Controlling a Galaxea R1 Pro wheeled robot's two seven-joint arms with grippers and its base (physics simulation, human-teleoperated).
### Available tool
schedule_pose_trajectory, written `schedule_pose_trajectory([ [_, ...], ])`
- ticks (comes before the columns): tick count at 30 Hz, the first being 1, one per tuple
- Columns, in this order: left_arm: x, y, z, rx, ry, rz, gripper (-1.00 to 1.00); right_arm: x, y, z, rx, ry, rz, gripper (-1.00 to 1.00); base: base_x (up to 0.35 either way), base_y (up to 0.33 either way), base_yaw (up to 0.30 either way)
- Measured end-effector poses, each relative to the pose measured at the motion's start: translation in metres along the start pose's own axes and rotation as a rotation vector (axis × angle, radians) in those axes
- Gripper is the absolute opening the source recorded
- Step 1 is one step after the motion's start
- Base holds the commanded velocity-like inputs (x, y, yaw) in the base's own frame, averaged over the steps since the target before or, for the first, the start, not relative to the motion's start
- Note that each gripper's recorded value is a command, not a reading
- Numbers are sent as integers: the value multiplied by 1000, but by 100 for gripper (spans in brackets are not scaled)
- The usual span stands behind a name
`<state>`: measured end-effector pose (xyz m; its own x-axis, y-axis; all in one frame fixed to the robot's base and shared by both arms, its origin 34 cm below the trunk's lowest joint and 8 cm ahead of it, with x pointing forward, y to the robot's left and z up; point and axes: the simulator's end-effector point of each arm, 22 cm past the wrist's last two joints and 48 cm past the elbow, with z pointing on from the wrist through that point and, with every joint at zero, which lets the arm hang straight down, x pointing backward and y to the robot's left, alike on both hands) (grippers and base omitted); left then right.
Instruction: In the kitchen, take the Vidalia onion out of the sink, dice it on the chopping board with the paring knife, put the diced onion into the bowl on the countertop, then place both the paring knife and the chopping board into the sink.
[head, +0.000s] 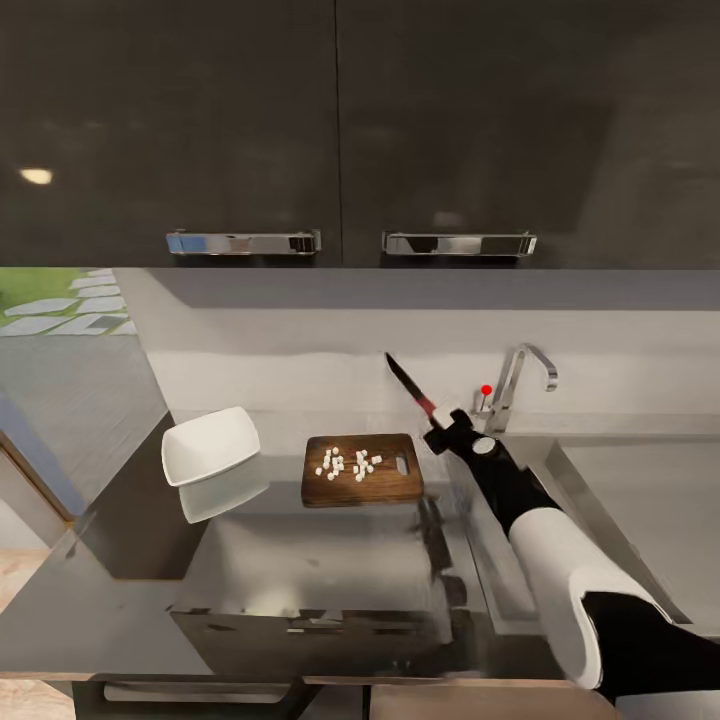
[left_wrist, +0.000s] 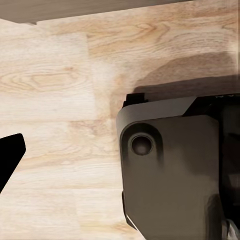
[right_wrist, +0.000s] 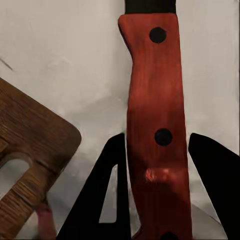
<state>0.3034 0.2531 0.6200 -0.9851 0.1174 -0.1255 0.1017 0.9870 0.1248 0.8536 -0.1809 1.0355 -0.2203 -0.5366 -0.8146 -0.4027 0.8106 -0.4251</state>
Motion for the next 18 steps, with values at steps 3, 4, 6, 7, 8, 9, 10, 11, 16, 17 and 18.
schedule_pose_trajectory([
  [3,-1,-2,0,2,-4,-2,100,42,-26,-8,26,117,99,-100,0,0,0],
  [4,-4,-2,0,2,-17,-4,100,60,-34,-12,25,158,145,-100,0,0,0],
  [6,-12,-1,0,0,-55,-11,100,85,-43,-21,15,209,248,-100,0,0,0],
  [7,-14,0,-1,-1,-62,-12,100,94,-47,-24,16,226,285,-100,0,0,0],
  [8,-15,0,-1,-1,-67,-13,100,103,-52,-28,20,245,320,-100,0,0,0],
  [9,-16,-1,-1,0,-72,-14,100,117,-57,-33,19,272,363,-100,0,0,0],
  [10,-17,-1,-1,0,-74,-15,100,126,-56,-36,6,290,392,-100,0,0,0],
  [11,-17,-1,-1,-1,-76,-15,100,130,-54,-37,-3,296,405,-100,0,0,0],
  [16,-17,-1,-1,-1,-77,-15,100,135,-51,-39,-23,306,424,-100,-17,0,0],
  [17,-17,-1,-1,-1,-77,-15,100,135,-50,-39,-23,307,424,-100,-179,0,0],
  [18,-17,-1,-1,-1,-76,-15,100,135,-50,-39,-24,307,424,-100,-237,0,0],
])
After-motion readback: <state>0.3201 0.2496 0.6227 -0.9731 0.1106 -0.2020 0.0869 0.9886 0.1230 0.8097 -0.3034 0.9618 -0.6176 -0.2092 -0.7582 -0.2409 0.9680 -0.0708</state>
